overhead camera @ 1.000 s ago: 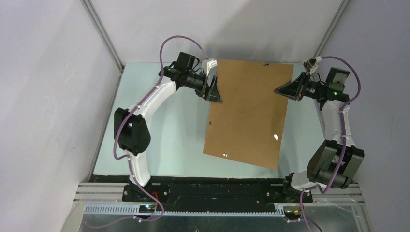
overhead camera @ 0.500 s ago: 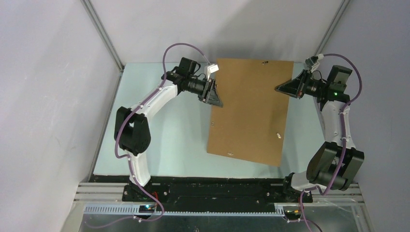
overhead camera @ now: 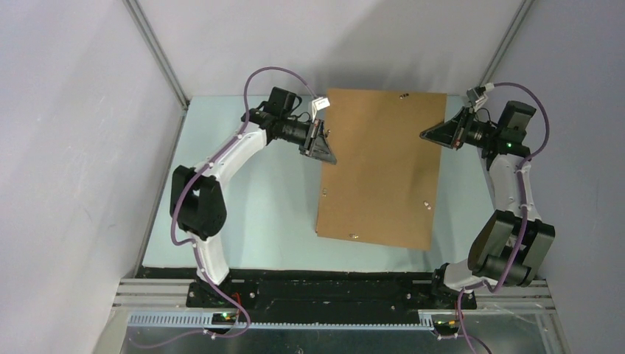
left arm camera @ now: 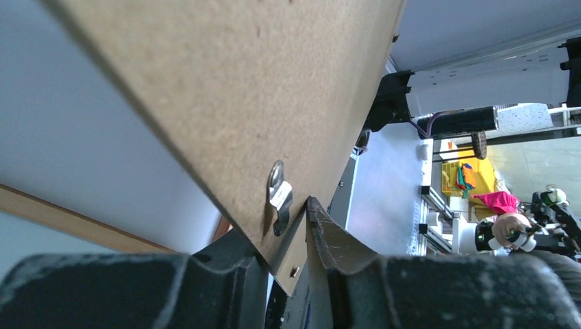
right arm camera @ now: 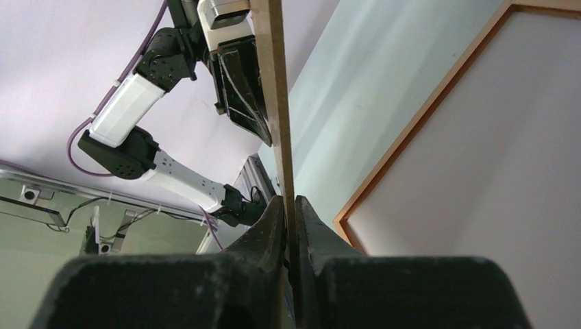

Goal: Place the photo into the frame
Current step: Place the photo frame item in the photo frame.

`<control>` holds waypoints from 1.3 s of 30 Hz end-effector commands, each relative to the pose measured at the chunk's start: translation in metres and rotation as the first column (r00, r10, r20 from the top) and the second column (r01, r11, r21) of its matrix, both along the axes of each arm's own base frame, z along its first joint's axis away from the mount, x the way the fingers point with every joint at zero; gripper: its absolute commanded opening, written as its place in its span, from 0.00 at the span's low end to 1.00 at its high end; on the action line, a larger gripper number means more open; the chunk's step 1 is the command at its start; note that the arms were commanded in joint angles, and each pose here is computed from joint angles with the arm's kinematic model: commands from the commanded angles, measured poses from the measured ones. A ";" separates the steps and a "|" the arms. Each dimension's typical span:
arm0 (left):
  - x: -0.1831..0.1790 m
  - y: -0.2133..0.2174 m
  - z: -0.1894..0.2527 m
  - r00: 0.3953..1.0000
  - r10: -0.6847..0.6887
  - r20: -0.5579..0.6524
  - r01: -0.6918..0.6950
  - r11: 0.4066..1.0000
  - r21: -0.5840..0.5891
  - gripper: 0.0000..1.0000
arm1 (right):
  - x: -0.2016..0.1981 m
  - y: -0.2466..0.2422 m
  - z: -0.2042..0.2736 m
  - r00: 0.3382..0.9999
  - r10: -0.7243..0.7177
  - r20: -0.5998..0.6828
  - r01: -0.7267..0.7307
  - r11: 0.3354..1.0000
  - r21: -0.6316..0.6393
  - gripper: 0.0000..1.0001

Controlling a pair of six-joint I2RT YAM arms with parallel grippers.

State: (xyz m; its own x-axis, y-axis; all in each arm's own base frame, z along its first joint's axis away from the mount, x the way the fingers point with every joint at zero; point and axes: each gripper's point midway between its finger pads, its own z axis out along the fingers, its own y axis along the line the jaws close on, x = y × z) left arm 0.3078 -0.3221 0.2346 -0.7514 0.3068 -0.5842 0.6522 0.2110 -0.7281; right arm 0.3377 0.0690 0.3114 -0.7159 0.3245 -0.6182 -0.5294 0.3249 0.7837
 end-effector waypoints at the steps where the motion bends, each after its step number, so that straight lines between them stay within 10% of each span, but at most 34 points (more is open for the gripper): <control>1: -0.012 -0.003 0.048 0.993 -0.026 0.118 0.036 0.996 -0.087 0.00 | 0.004 0.008 -0.019 0.999 0.009 -0.047 -0.009 1.000 -0.002 0.08; 9: -0.009 0.001 0.059 0.995 0.004 0.102 0.007 0.995 -0.102 0.00 | -0.004 0.021 -0.042 0.995 0.060 -0.085 -0.060 0.998 0.002 0.36; 39: 0.022 0.032 0.087 0.963 0.269 -0.029 -0.266 0.923 -0.278 0.00 | 0.000 0.024 -0.080 0.977 0.121 -0.173 -0.114 0.992 0.053 0.64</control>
State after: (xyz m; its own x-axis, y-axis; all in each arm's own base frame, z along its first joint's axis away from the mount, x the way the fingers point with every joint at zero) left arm 0.3287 -0.2970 0.2738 -0.8318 0.0101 -0.5550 0.5444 0.2103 -0.8121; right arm 0.3422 0.0880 0.2290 -0.8496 0.2812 -0.4462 -0.3814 0.2567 0.8880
